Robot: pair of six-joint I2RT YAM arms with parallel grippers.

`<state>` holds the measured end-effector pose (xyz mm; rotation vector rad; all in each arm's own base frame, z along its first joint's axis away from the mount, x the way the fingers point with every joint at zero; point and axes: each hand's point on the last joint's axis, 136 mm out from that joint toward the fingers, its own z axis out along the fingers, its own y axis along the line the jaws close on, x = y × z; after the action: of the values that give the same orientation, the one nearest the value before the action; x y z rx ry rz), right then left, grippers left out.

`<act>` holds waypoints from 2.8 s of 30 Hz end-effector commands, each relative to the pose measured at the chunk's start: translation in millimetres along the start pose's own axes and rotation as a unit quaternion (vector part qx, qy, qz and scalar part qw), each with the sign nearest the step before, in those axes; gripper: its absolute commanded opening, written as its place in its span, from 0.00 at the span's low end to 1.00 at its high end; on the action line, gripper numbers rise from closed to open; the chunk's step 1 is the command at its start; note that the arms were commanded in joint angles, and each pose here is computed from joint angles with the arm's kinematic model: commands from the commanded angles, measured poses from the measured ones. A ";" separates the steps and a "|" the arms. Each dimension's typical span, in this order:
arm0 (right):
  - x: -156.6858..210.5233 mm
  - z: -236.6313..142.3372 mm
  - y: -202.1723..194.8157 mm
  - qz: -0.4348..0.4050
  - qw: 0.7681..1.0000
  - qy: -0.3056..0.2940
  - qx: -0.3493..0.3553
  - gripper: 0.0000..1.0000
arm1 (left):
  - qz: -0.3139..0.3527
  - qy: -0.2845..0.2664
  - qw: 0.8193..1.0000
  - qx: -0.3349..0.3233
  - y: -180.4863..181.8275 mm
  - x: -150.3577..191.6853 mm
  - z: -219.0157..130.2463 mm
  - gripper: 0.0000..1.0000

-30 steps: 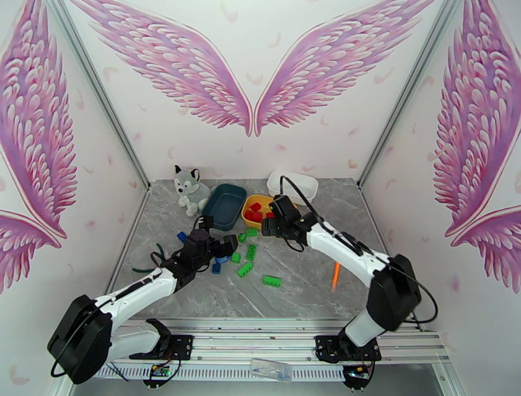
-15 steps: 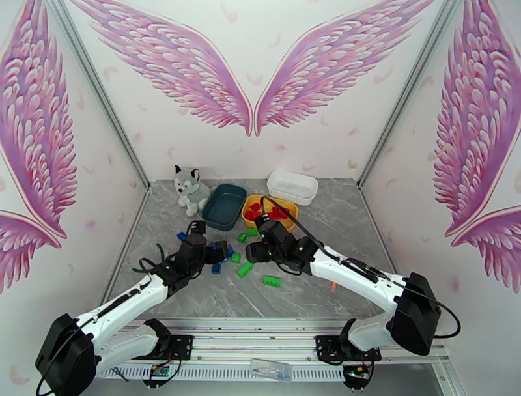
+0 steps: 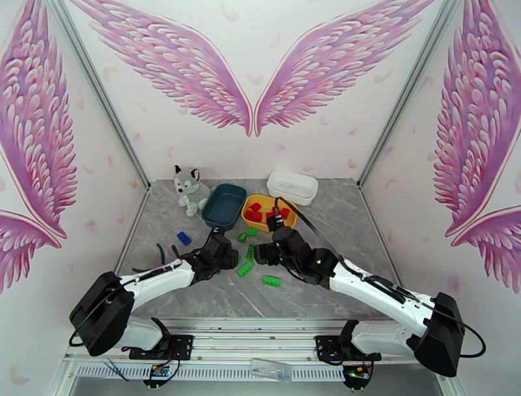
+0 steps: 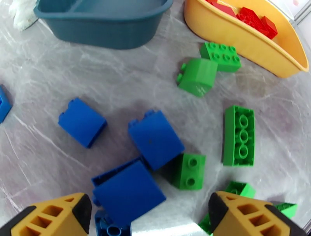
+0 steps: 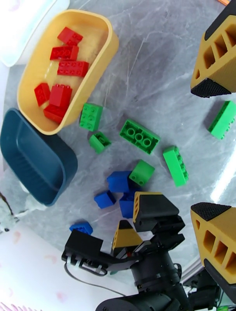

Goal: Sort the legos into containers by color

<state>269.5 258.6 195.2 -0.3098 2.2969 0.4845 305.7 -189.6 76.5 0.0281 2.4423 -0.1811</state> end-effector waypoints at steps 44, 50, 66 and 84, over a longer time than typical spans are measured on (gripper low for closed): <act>3.0 11.8 -5.5 -0.011 1.000 0.000 0.017 0.78 | 0.030 0.001 0.999 -0.020 2.8 -13.7 -5.1 0.50; 4.3 17.9 -7.9 -0.010 1.000 0.001 0.027 0.78 | 0.005 -0.049 0.999 -0.012 5.3 -60.5 -20.3 0.51; 2.5 13.5 -11.2 -0.007 1.000 -0.006 0.030 0.77 | -0.066 -0.103 0.992 -0.015 18.3 -197.9 53.4 0.56; 14.1 43.0 -13.0 -0.010 0.999 0.007 0.035 0.81 | -0.057 -0.099 0.993 -0.009 23.4 -151.7 -4.4 0.84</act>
<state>285.9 263.2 166.5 -0.2947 2.3171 0.4127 438.2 -172.3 153.6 -0.1086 2.2798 -0.1849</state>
